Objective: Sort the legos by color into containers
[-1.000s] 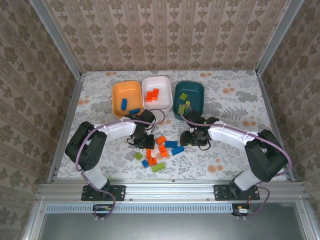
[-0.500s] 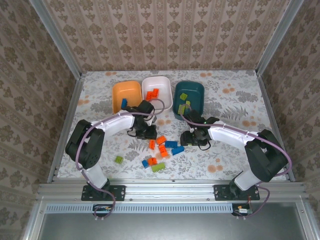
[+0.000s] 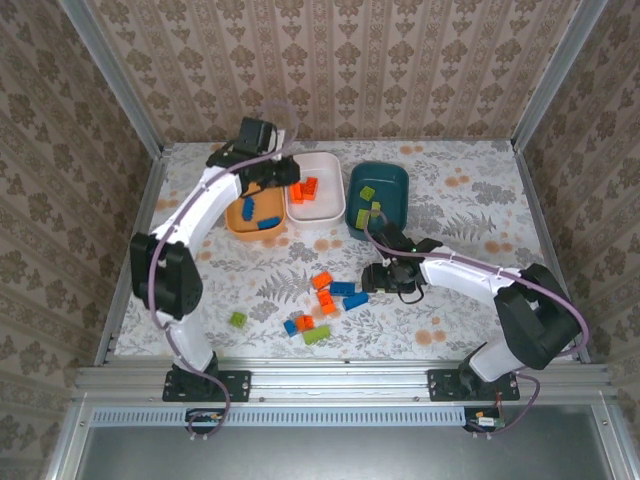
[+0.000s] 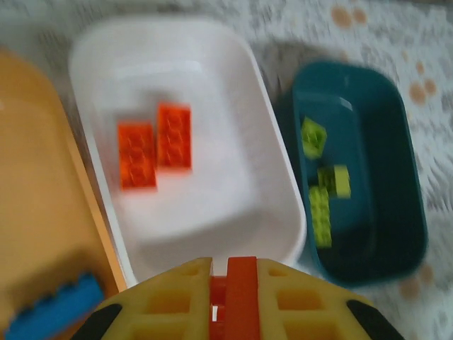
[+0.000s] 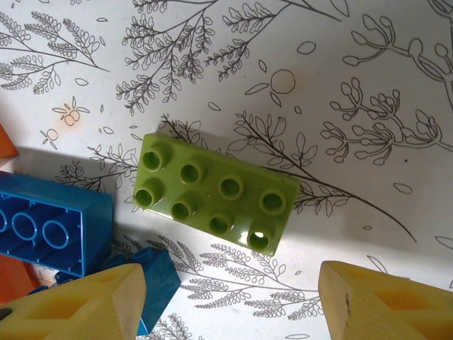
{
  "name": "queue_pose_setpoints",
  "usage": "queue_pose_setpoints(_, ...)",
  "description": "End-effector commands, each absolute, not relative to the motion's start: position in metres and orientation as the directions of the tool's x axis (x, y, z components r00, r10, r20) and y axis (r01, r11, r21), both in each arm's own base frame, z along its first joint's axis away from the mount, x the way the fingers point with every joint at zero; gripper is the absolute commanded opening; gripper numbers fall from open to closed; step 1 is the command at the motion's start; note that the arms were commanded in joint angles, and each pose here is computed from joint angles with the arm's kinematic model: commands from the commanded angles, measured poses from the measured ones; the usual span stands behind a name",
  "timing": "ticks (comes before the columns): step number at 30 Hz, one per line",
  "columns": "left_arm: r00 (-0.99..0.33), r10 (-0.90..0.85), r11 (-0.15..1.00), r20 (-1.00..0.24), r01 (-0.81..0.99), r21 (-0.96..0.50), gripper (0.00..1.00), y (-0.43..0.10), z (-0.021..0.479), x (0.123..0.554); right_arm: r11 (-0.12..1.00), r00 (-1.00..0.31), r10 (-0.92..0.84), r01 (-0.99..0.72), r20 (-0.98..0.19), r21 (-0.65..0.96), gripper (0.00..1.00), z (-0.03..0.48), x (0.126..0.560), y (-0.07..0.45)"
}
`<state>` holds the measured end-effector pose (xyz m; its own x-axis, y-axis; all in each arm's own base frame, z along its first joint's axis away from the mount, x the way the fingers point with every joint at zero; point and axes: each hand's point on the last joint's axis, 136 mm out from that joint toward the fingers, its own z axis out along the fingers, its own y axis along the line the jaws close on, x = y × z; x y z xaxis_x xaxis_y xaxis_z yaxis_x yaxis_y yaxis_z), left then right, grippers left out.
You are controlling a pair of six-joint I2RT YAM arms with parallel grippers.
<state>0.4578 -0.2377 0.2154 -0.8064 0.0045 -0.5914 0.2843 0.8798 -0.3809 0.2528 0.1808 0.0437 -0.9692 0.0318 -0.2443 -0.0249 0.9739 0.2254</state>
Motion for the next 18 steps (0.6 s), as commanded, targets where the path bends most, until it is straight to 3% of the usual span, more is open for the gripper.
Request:
queue_pose_setpoints(1,-0.834,0.066,0.908,-0.548,0.278,-0.314,0.17,-0.238,0.173,0.492,0.974,-0.96,0.061,-0.003,-0.273,0.228,0.68,0.051,0.248,0.175)
queue_pose_setpoints(6,-0.845,0.107,0.906,-0.523,0.299,-0.298,0.18,-0.254,0.15,0.524,0.976,-0.952,0.08,0.014,-0.296,0.217,0.7,0.056,0.239,0.162)
queue_pose_setpoints(13,-0.87,0.14,0.893,-0.473,0.317,-0.32,0.2,-0.278,0.127,0.528,0.98,-0.948,0.096,0.036,-0.302,0.198,0.73,0.054,0.235,0.152)
queue_pose_setpoints(16,-0.879,0.131,0.887,-0.459,0.311,-0.342,0.38,-0.28,0.128,0.525,0.979,-0.949,0.095,0.036,-0.299,0.199,0.76,0.054,0.237,0.154)
queue_pose_setpoints(18,-0.878,0.134,0.884,-0.46,0.316,-0.344,0.43,-0.281,0.133,0.522,0.98,-0.951,0.092,0.033,-0.295,0.198,0.76,0.054,0.239,0.156)
